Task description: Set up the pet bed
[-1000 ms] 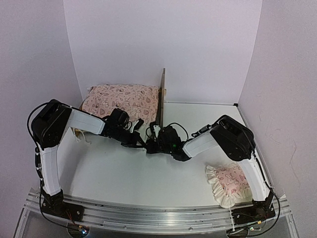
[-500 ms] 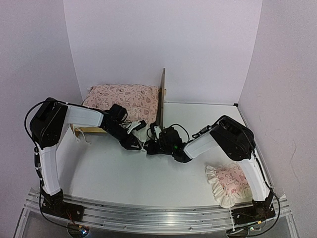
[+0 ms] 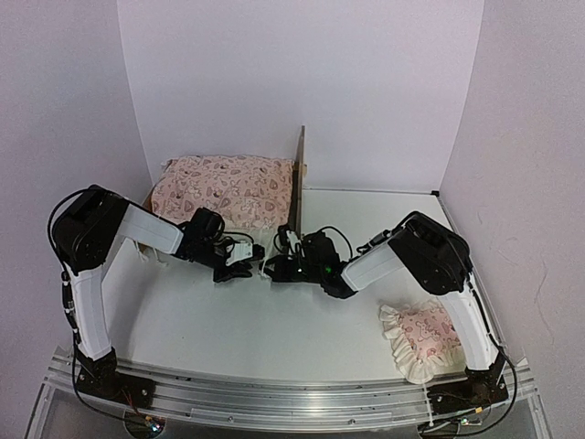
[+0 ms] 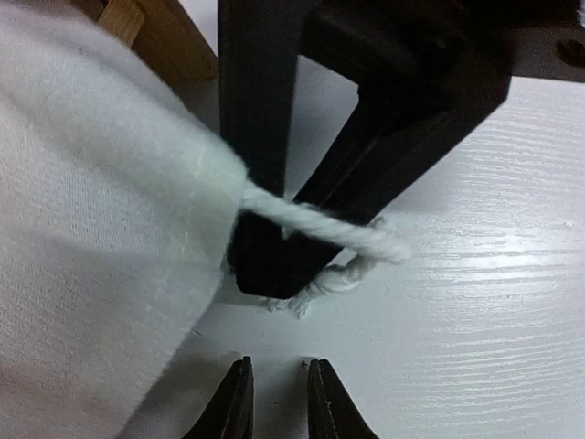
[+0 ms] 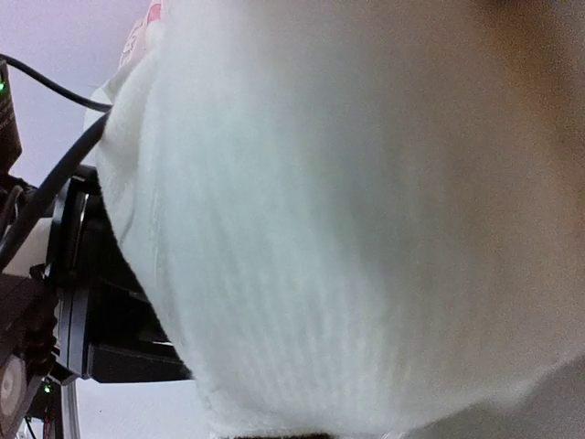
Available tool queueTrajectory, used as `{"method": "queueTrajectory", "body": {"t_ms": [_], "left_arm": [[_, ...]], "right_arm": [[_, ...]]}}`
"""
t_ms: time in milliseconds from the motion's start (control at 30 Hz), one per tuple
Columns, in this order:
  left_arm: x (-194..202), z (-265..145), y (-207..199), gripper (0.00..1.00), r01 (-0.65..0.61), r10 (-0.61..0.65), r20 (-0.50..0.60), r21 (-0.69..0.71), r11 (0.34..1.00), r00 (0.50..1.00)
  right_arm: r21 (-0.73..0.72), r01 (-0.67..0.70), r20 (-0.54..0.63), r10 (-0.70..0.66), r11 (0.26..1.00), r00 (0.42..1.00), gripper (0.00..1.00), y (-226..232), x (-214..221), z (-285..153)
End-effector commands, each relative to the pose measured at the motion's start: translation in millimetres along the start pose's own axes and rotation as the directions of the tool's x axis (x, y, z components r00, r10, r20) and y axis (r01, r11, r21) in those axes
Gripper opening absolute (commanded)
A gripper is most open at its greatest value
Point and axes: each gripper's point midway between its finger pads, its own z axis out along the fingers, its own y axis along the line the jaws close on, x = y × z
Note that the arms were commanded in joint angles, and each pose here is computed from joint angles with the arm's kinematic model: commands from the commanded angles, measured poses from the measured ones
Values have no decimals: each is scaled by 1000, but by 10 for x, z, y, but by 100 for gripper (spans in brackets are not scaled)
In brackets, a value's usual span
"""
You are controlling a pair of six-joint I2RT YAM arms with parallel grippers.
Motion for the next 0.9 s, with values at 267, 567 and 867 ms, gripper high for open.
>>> {"method": "queueTrajectory", "body": {"t_ms": [267,567,867], "left_arm": [[-468,-165,51,20,-440,513,182,-329,835,839],[-433,-178,55,13,-457,537,160,-363,812,828],[-324,-65,-84,20,-491,543,162,-277,826,824]], "right_arm": [[57,-94,-27,95,994,995,0,-295,131,23],[59,-102,-23,104,993,994,0,-309,124,40],[54,-107,-19,108,993,994,0,-302,98,41]]}}
